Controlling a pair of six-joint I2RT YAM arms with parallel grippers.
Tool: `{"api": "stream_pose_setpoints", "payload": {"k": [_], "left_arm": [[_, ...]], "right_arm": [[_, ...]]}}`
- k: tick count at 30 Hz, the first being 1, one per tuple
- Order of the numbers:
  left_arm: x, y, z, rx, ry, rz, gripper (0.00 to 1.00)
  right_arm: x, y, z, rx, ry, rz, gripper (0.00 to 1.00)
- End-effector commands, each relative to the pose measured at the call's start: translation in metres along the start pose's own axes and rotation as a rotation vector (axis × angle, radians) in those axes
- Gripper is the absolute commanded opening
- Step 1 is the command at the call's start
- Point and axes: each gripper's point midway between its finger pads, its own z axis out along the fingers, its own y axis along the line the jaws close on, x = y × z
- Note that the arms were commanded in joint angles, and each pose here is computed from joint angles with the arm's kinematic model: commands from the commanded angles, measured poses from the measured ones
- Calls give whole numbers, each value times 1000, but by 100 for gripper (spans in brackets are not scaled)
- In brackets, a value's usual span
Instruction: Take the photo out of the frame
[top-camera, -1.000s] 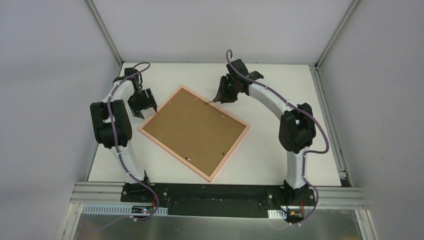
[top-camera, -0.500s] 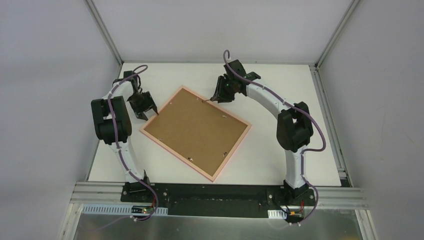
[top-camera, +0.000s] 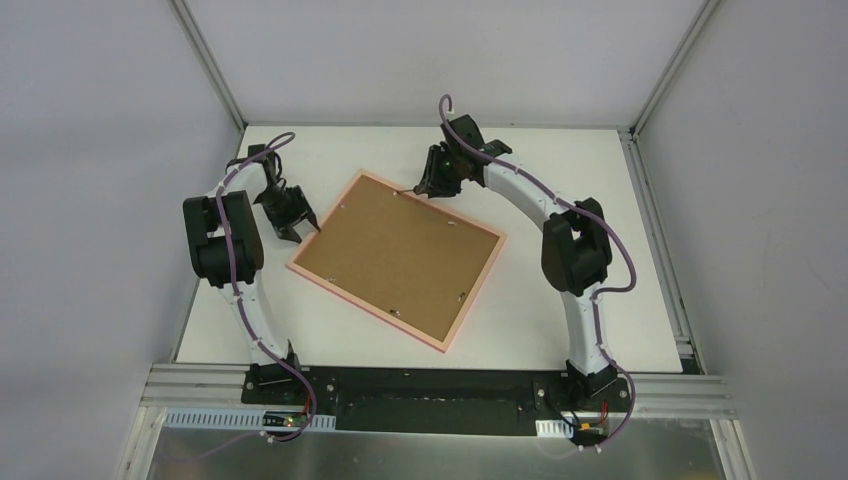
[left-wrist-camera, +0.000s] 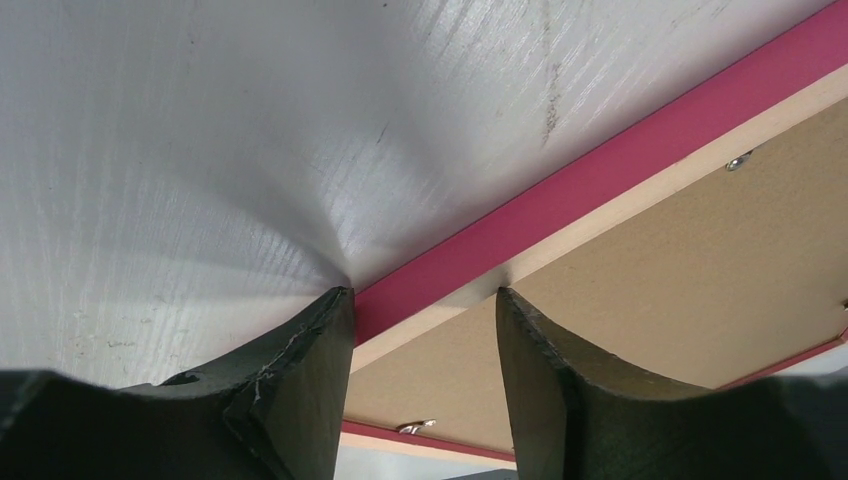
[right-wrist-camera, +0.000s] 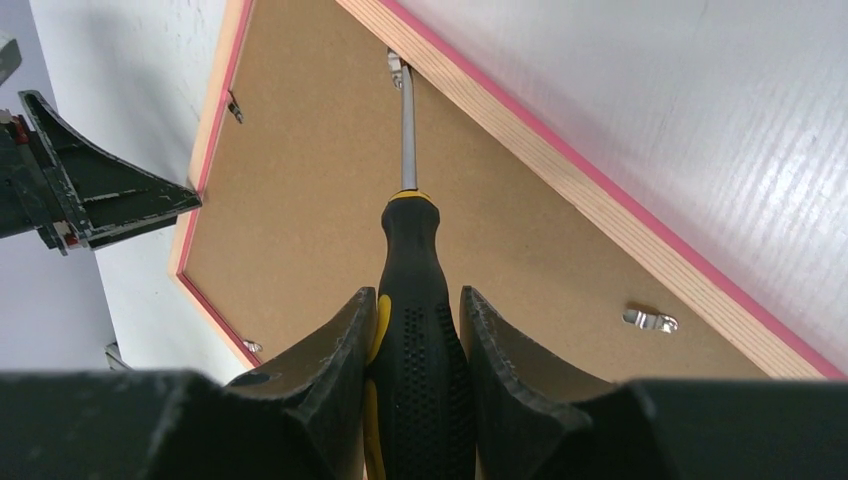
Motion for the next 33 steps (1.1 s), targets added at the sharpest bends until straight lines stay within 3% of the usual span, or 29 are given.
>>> {"api": "stream_pose_setpoints", "payload": {"k": [1,6,10,21,28,33], "left_arm": [[26,13,13,-54,118,-40,51],[26,10,15,-42,132,-43,39],[28,10,15,-37,138,-49,37],[31,8,10,-21,136,-45,38],[38,2,1,14,138,-35,48],[50,4,1,19,161,-40,42]], "right_arm": [[-9,17,7,-69,4,-21,0],[1,37,16,-161,69,6,0],[8,40,21,-165,95,13,0],[-13,91,-23,-294,89,50,0],[-36,97,-82,-272,-15,14,0],[30,82,-87,-223,198,-80,0]]}}
